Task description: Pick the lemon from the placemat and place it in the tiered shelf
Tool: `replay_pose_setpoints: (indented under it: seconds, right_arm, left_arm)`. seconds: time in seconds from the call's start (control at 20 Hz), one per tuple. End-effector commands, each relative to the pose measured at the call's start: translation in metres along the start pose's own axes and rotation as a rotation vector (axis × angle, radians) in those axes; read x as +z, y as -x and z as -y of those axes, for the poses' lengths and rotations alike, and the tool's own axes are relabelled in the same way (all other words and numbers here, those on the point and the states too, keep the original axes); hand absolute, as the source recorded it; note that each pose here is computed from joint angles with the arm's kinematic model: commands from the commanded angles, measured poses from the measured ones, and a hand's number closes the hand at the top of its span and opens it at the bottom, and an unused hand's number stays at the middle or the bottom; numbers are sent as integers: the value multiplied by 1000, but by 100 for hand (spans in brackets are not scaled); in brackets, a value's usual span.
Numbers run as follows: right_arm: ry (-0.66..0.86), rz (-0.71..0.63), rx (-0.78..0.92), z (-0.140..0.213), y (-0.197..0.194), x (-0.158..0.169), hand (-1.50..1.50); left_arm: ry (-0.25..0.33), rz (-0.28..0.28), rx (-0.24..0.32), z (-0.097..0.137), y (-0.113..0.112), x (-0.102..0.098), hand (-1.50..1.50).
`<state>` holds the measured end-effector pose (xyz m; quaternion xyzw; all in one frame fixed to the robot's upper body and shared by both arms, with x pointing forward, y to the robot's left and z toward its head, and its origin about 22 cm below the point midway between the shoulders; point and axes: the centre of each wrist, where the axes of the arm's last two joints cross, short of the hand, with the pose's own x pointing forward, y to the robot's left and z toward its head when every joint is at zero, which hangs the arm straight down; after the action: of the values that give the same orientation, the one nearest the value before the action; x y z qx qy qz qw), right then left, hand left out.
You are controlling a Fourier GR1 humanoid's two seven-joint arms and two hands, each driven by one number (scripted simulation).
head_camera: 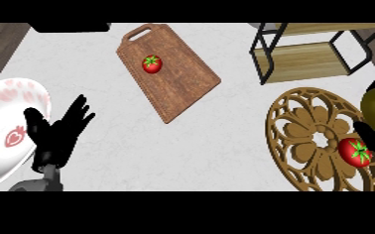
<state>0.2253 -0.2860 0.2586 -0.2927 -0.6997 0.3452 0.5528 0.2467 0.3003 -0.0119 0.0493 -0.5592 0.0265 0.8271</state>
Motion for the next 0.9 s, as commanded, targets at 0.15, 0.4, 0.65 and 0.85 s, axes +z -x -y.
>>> replay_pose_setpoints:
  seconds: [0.15, 0.4, 0.65, 0.85]
  right_arm:
    - [118, -54, -17, 74, -18, -3, 150]
    - [188, -92, -64, 130, -28, -41, 150]
    - [240, -125, -91, 159, -27, -63, 150]
    - [214, -121, -52, 166, -9, -79, 150]
  left_arm:
    - [6, -73, 0, 15, 13, -9, 0]
    - [28, -54, -26, 28, 4, -18, 0]
    - [56, -74, -35, 18, 8, -11, 0]
    - [48, -77, -14, 17, -1, -10, 0]
